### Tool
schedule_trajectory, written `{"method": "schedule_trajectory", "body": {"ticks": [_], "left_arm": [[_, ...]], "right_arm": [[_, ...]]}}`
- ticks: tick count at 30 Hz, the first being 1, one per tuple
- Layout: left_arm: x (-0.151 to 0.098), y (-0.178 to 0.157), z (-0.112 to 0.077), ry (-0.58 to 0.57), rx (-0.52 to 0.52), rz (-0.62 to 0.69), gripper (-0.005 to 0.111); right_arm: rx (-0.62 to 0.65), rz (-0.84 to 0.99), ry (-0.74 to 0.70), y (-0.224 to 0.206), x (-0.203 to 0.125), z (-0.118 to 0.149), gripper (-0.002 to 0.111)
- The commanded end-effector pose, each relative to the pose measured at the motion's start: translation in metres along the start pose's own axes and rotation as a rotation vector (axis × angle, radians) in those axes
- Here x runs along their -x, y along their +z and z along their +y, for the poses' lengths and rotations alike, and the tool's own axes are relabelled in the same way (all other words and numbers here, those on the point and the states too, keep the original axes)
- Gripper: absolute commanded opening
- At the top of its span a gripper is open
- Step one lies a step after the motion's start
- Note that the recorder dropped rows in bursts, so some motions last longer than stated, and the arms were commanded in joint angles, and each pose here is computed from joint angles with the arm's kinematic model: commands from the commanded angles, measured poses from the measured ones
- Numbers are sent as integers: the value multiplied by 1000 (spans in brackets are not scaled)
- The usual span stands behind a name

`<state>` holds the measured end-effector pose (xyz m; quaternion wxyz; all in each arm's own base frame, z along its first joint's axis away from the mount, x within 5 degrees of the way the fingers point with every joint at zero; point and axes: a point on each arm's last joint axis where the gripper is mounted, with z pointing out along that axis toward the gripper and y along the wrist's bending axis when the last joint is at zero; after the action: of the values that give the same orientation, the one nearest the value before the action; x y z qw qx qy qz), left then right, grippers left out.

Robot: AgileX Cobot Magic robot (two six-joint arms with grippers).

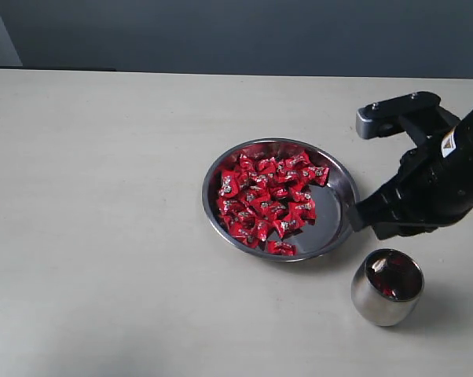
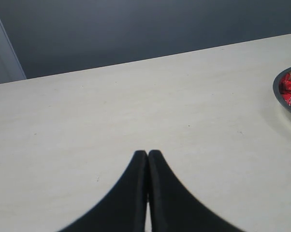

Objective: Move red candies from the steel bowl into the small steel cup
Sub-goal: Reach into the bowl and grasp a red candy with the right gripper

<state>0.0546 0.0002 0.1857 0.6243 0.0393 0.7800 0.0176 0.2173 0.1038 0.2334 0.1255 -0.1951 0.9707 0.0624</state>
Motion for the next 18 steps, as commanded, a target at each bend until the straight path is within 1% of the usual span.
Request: {"method": "schedule_trajectory", "body": {"ticks": [1,5,10,13,18], "left_arm": [[1,0,0,-2,-8,-11,0],[1,0,0,-2,-8,-11,0],[1,0,0,-2,-8,-11,0],[1,0,0,-2,-8,-11,0],[1,0,0,-2,-8,-11,0]], "right_arm": [[46,-133,4,-5,28,5,27],[52,-136,-27,3,56,6,27],[45,-55,-53,35,84,4,27],[53,2,-75,57,96,4,27],[47,93,-86,89,106,1,27]]}}
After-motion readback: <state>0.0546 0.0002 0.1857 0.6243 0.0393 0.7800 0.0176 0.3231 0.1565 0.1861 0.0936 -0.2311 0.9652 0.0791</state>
